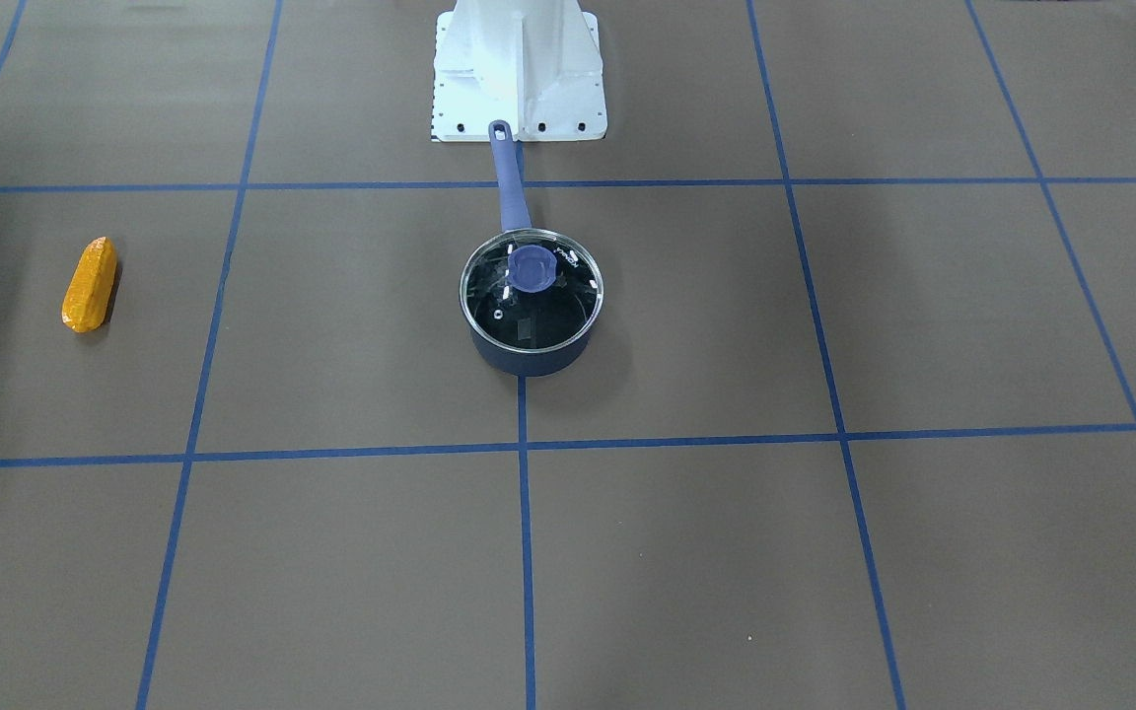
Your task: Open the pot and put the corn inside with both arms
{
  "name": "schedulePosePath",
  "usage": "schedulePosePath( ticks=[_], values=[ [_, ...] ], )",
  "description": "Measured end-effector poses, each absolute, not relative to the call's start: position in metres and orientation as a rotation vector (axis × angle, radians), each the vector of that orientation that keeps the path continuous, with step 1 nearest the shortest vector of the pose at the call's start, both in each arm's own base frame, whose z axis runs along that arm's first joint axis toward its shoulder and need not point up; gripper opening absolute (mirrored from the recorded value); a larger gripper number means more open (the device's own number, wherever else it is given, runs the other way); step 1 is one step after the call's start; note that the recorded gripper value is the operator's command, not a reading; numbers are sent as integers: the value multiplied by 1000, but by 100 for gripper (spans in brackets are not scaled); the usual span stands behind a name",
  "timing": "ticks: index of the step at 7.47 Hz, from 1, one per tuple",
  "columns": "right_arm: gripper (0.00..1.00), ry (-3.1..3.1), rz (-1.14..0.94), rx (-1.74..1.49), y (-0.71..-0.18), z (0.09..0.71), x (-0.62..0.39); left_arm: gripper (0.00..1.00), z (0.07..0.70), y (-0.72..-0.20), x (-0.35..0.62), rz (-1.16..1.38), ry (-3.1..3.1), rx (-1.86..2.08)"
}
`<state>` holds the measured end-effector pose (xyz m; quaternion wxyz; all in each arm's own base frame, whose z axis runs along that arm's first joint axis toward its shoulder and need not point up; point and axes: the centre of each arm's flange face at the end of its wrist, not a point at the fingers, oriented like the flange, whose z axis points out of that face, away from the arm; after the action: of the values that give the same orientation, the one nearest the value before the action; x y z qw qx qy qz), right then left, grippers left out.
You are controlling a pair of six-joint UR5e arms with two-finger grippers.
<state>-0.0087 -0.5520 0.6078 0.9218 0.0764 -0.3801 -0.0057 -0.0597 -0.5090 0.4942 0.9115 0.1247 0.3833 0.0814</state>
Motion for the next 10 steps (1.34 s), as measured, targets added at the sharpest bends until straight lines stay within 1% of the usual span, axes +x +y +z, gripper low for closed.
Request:
schedulePosePath(
  ticks=[2,4,6,8,10],
  values=[
    [100,-782,-16,163,-553,605,-10,98,493,-509,-59,153,792,252],
    [100,-826,-11,180,-548,583,-20,98,478,-515,-57,110,799,254],
    [100,-900,4,124,-531,557,-65,98,437,-540,-28,64,843,243],
    [100,-935,29,65,-504,531,-111,98,381,-566,29,37,888,215],
    [100,-960,39,20,-467,533,-154,98,312,-579,109,-15,944,155]
  ],
)
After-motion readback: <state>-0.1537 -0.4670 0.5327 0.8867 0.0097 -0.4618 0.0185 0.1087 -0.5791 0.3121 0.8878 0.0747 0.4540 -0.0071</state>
